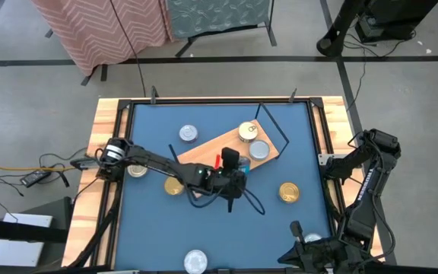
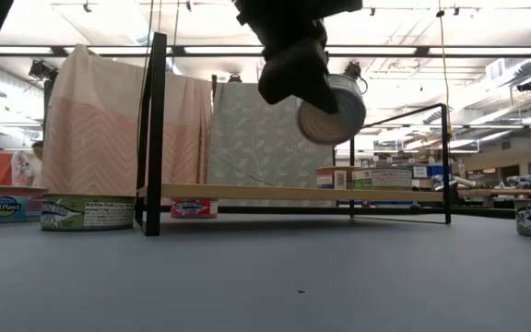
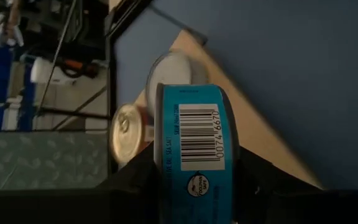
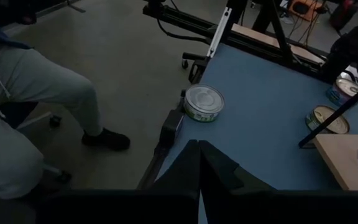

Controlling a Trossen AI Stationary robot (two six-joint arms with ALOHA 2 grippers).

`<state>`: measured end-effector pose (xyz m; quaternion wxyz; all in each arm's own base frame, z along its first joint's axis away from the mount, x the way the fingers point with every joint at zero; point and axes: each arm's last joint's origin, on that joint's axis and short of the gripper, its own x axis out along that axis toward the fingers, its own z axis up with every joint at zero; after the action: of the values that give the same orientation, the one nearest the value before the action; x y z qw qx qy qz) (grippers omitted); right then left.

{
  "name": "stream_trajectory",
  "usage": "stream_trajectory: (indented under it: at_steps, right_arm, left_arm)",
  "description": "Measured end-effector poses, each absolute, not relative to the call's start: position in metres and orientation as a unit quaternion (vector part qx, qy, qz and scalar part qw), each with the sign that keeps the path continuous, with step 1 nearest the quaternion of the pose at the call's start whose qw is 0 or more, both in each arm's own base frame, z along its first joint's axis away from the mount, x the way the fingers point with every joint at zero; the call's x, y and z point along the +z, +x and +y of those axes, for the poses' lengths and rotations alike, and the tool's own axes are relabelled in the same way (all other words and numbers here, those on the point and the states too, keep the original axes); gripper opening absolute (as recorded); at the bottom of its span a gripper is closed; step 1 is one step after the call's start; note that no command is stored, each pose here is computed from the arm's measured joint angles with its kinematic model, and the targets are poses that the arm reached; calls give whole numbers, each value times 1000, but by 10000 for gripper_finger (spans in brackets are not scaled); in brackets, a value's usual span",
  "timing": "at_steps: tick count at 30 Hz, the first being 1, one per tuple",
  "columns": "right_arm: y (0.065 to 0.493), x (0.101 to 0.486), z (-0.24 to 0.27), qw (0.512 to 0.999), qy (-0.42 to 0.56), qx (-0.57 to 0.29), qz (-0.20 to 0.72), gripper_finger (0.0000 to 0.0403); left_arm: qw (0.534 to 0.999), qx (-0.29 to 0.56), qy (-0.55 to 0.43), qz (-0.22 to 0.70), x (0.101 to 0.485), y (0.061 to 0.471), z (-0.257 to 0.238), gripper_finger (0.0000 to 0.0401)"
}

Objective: Stack canned seafood by type on shelf
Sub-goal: Put the green/blue tuna can on the shelf

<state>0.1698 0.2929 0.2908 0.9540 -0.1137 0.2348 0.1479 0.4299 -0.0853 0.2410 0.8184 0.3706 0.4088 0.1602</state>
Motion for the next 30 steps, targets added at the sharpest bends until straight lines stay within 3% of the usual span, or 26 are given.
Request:
stream_trajectory:
  at_steps: [10, 16, 30]
  right_arm:
    - [166, 291, 295, 952, -116, 156, 235, 11]
    - [163, 291, 297, 952, -120, 160, 233, 11]
    - [155, 291, 301, 951, -121, 168, 231, 11]
  left_arm:
    - [820, 181, 357, 409, 238, 435, -72, 144]
    - [806, 184, 363, 430, 215, 441, -72, 144]
    - [830, 184, 305, 428, 201, 447, -69, 144]
